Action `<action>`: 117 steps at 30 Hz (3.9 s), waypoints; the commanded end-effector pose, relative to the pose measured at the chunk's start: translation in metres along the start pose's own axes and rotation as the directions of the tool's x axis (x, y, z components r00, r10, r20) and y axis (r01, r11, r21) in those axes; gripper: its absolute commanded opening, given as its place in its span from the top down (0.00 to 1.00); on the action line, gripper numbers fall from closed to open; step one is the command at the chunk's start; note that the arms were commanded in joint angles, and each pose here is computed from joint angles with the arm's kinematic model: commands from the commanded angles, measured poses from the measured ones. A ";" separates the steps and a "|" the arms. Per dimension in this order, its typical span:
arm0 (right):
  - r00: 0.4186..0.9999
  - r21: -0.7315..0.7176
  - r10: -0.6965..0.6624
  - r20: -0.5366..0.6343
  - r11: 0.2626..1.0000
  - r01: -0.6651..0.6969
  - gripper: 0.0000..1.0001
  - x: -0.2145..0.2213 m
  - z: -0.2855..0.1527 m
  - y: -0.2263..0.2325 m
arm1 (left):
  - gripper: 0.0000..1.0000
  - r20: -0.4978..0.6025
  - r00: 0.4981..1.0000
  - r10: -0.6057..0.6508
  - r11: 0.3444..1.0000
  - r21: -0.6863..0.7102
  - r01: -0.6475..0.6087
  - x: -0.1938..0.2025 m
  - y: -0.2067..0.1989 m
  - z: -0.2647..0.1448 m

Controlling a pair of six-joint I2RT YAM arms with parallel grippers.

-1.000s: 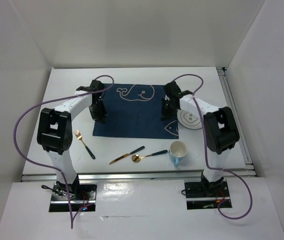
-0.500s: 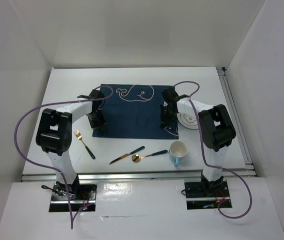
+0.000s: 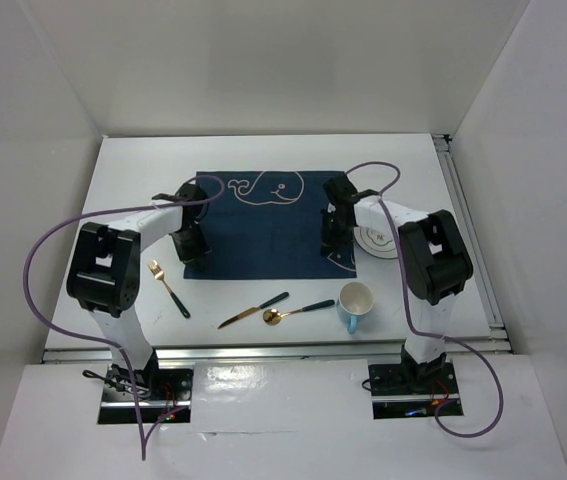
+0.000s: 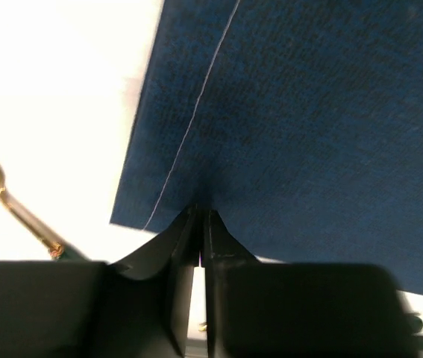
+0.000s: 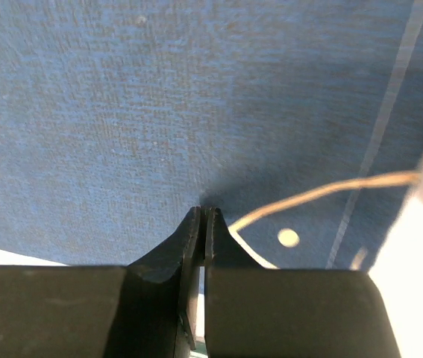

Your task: Set the dinner table for one person

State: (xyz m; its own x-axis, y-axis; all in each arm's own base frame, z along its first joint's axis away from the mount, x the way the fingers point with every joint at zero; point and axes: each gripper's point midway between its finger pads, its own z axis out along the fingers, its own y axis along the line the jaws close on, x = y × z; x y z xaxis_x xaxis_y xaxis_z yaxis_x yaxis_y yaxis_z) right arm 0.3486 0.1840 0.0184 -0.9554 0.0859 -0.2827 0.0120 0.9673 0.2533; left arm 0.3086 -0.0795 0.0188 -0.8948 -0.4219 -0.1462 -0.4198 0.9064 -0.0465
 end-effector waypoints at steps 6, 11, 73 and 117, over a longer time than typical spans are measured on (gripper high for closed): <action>0.927 0.020 0.123 0.353 0.990 -0.139 0.47 -0.079 -0.115 -0.018 | 0.39 0.178 0.983 0.046 0.998 0.035 -0.053 -0.040 -0.011 -0.082; 0.804 -0.056 0.442 0.399 0.886 -0.459 0.25 -0.059 -0.135 -0.106 | 0.38 0.247 0.967 0.059 0.992 0.091 -0.084 -0.047 -0.020 -0.116; 0.874 -0.630 0.397 0.281 0.763 -0.144 1.00 -0.114 -0.114 0.054 | 0.09 0.353 0.929 -0.115 0.991 0.106 0.082 -0.038 -0.002 -0.160; 0.882 -0.178 0.201 0.425 0.975 -0.137 0.00 -0.091 -0.135 -0.006 | 0.22 0.090 0.905 -0.416 0.903 -0.075 0.422 0.071 0.070 -0.017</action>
State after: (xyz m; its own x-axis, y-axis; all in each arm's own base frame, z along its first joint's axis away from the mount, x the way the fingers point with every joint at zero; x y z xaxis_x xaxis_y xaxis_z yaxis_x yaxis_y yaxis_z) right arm 0.4129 0.1559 0.1785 -0.6941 0.3949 -0.6019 0.0567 0.8635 0.5011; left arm 0.1958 -0.0466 0.0278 -0.6683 -0.7252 -0.1658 -0.7367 0.6761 0.0123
